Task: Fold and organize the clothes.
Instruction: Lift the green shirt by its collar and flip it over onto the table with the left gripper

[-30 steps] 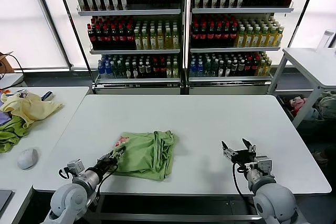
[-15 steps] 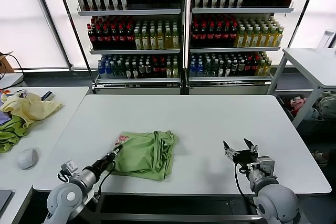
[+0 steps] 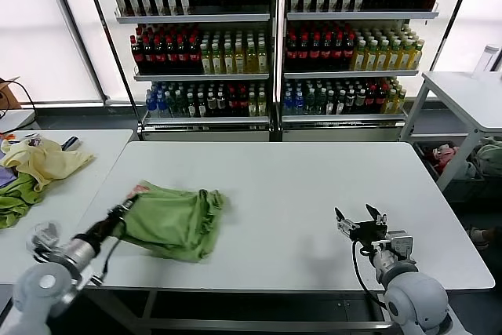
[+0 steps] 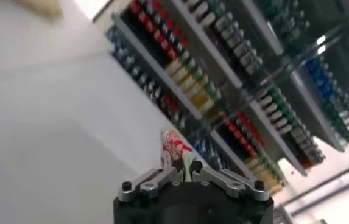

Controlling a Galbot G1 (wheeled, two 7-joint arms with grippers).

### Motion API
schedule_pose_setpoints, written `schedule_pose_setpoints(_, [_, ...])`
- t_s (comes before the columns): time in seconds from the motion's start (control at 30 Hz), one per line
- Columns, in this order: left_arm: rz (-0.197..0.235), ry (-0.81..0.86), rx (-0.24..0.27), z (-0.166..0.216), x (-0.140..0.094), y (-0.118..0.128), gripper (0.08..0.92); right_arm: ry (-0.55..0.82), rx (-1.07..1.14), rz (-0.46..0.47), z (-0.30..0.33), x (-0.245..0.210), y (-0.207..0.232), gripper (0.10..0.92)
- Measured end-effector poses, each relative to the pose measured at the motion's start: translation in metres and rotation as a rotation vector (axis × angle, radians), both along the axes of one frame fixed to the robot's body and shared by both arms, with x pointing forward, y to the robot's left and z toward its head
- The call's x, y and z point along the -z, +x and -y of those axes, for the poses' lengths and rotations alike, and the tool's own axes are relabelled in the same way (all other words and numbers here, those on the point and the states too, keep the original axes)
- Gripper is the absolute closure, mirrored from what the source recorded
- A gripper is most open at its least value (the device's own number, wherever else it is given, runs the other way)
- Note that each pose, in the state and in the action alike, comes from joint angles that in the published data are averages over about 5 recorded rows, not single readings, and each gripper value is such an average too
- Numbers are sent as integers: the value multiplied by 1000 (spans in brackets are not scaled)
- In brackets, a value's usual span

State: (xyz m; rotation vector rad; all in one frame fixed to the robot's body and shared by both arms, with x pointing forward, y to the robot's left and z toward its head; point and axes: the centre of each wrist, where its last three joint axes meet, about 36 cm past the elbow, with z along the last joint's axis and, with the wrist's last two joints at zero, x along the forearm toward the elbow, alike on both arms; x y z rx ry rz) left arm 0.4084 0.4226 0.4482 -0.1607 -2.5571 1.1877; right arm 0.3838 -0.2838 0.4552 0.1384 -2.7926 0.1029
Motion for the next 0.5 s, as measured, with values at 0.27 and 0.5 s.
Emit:
schedule_pose_setpoints(0.27, [122, 135, -66, -43, -66, -5, 885, 15, -9, 2, -7, 1, 1, 200])
schedule_pose_setpoints(0.5, [144, 310, -25, -9, -68, -2, 885, 18, -6, 0, -9, 2, -1, 200])
